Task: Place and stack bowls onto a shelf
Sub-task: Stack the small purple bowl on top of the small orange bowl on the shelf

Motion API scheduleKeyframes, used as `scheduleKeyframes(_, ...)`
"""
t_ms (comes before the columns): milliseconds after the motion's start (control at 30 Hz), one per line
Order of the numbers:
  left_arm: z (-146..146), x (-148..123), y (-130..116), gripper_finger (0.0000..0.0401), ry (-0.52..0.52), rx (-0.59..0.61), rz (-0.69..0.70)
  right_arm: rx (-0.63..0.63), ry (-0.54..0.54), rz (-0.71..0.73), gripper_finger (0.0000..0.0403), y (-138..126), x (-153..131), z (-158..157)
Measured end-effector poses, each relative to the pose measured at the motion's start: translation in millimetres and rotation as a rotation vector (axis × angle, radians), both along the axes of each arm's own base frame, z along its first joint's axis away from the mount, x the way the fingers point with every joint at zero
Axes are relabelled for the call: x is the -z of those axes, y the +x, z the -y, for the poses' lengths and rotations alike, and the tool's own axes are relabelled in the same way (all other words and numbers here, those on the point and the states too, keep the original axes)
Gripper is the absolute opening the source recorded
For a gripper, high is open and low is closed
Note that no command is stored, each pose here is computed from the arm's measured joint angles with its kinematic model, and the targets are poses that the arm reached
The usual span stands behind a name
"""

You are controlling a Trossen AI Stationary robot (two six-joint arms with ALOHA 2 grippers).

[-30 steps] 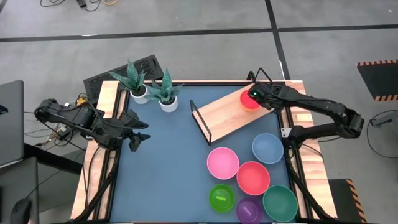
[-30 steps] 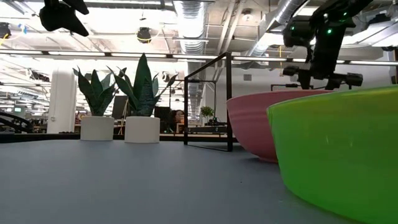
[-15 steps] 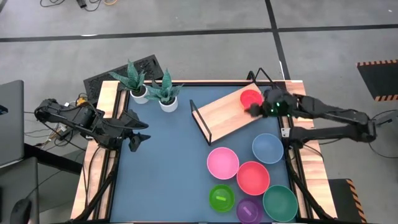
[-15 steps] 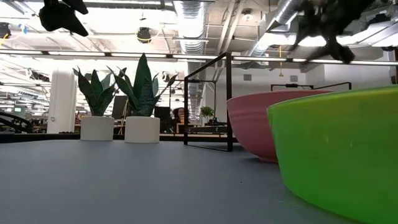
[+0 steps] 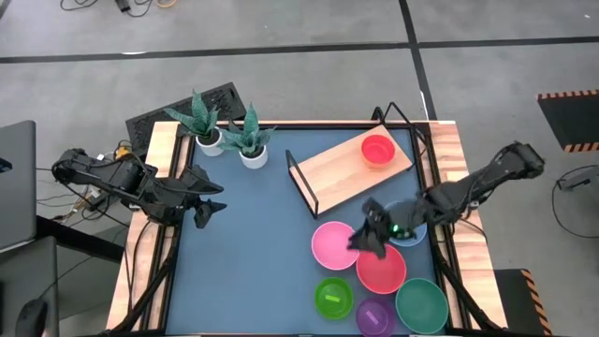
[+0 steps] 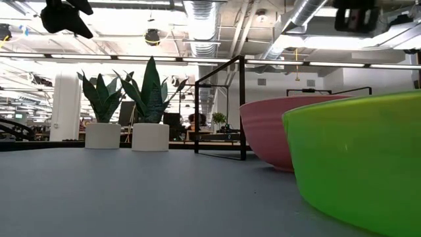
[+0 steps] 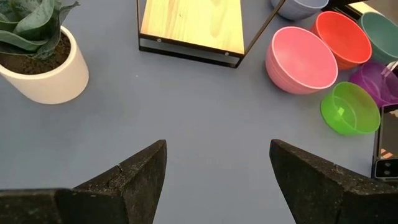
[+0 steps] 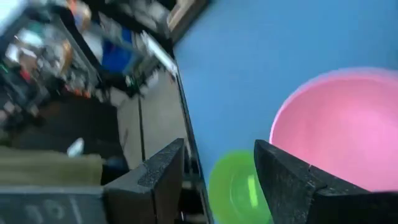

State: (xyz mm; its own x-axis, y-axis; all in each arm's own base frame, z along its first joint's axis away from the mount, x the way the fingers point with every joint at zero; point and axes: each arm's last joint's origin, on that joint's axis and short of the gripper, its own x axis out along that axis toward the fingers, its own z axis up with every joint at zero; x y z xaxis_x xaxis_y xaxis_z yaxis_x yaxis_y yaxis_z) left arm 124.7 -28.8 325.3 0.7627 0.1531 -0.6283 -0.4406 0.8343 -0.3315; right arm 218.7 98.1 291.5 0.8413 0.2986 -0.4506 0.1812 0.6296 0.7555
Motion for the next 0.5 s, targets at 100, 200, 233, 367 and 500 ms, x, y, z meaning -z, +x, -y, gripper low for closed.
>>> scheduleKeyframes(100,0,0,0,0.0269,-0.002,-0.001,0.0,-0.056,-0.006,-0.055,0.0218,8,5,-22)
scheduleKeyframes(200,0,0,0,0.0269,-0.003,-0.002,0.001,-0.104,-0.047,-0.123,0.0218,15,2,-40)
scheduleKeyframes(233,0,0,0,0.0269,-0.003,-0.002,0.001,-0.116,-0.068,-0.156,0.0218,17,0,-45)
scheduleKeyframes(367,0,0,0,0.0269,-0.003,-0.002,0.001,-0.178,-0.19,-0.307,0.0218,24,-7,-64)
scheduleKeyframes(500,0,0,0,0.0269,-0.002,-0.002,0.001,-0.282,-0.338,-0.416,0.0218,32,-11,-87)
